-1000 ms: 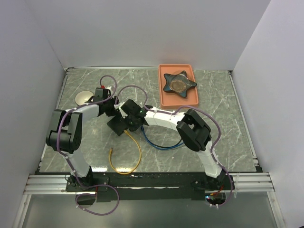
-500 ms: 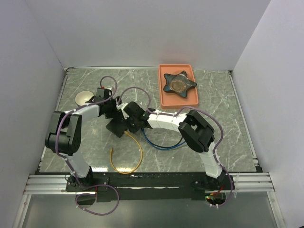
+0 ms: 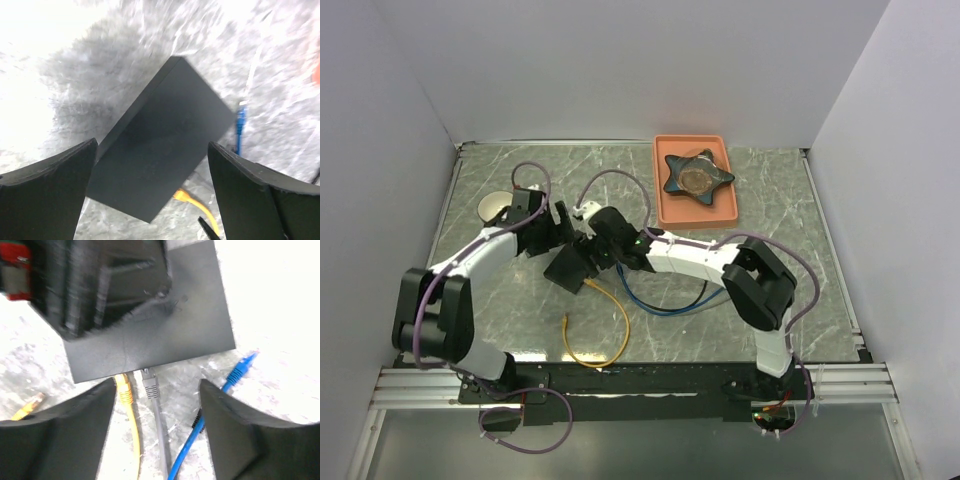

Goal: Insert the plug into the switch port

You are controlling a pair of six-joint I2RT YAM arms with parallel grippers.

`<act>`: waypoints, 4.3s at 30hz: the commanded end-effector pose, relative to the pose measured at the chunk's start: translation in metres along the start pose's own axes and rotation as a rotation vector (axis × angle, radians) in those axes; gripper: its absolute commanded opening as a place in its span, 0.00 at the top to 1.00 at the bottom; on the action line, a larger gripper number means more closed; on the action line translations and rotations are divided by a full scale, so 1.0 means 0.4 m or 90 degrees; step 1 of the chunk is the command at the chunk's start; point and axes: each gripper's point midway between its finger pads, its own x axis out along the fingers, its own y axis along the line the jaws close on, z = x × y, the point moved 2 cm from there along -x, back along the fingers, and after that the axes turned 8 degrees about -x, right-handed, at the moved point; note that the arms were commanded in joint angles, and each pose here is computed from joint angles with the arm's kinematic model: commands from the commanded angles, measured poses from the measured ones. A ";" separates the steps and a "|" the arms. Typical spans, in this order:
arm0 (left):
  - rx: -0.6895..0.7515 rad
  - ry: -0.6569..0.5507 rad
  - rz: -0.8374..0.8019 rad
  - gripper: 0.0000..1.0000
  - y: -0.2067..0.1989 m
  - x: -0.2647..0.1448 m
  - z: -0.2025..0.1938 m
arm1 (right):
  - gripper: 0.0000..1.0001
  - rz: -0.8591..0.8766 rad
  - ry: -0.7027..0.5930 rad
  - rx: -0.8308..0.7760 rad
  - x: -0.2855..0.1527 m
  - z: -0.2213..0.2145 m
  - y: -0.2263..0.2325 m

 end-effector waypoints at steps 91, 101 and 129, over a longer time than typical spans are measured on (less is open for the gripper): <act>-0.055 -0.351 -0.398 0.01 -0.181 -0.392 0.110 | 0.93 -0.289 -0.492 0.212 -0.731 0.105 -0.275; -0.056 -0.334 -0.420 0.01 -0.194 -0.383 0.102 | 0.95 -0.201 -0.488 0.115 -0.728 0.133 -0.221; 0.122 -0.203 -0.640 0.08 -0.291 -0.375 -0.004 | 1.00 0.253 -0.289 0.045 -0.319 0.111 0.007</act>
